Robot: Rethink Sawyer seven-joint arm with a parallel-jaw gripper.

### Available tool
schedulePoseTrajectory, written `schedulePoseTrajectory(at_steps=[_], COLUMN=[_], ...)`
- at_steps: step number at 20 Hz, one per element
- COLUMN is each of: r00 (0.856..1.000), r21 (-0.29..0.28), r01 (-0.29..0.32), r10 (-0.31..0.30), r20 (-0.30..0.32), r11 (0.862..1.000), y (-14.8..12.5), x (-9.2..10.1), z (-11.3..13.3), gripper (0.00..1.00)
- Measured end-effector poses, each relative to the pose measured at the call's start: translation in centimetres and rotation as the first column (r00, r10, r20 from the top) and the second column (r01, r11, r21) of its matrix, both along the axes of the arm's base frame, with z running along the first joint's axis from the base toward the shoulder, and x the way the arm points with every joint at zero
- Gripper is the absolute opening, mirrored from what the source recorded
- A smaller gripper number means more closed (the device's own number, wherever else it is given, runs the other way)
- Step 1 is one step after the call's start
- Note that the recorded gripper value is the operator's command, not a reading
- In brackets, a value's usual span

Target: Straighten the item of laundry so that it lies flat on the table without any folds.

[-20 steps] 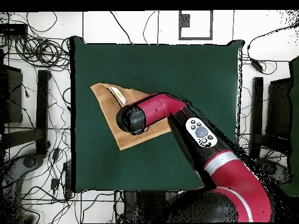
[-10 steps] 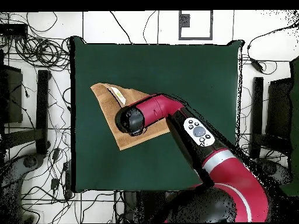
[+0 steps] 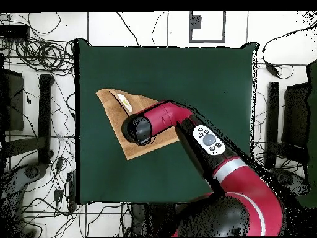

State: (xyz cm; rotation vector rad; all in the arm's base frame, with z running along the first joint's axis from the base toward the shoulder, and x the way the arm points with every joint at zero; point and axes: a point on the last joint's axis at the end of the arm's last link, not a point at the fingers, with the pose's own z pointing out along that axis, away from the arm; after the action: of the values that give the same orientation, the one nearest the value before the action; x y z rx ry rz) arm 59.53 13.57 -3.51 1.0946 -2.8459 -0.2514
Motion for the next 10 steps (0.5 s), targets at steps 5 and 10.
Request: schedulePoseTrajectory(at_steps=[5, 10], r00=[1.000, 1.000], r21=[-0.001, -0.002], r01=[-0.002, -0.004], r10=[0.002, 0.004], r20=[0.001, 0.002], r11=[1.000, 1.000], y=[0.00, 0.01], x=[0.00, -0.01], z=[-0.02, -0.03], gripper=[1.00, 1.00])
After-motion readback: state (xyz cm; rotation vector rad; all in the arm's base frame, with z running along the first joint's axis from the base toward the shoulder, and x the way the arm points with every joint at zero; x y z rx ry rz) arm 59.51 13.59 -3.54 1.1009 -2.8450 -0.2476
